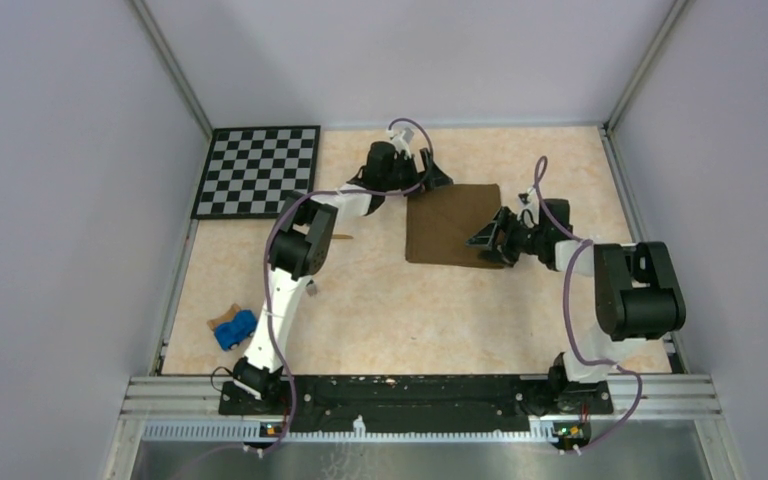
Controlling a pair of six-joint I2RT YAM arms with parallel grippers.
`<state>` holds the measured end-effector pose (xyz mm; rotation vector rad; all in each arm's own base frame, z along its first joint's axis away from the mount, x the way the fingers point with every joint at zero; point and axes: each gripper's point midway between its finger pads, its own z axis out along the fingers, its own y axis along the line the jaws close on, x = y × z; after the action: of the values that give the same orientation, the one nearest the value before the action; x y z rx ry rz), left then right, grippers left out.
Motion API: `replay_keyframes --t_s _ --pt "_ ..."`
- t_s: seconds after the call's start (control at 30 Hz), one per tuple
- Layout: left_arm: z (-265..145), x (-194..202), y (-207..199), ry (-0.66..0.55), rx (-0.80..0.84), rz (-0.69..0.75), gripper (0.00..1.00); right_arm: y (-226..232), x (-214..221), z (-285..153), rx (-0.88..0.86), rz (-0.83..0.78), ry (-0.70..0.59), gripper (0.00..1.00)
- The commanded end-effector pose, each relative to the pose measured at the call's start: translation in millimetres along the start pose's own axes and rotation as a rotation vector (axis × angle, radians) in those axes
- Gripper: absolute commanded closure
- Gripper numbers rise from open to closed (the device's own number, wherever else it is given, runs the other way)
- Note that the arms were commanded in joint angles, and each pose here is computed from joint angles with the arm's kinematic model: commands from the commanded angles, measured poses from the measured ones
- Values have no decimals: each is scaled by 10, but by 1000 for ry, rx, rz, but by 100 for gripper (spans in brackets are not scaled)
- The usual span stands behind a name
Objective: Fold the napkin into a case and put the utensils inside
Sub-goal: Rotate the square-folded napkin at the center of the board.
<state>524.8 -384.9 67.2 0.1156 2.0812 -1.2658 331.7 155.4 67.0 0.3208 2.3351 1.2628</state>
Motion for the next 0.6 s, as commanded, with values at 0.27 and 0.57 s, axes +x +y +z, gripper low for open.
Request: replay_keyframes --t_s 0.27,0.57 --pt "-571 749 472 211 -324 -166 1 -1170 -290 -669 576 64 -163 39" --pt "-1200 1879 -339 331 -326 -196 1 -602 -884 -204 402 -121 -75 35"
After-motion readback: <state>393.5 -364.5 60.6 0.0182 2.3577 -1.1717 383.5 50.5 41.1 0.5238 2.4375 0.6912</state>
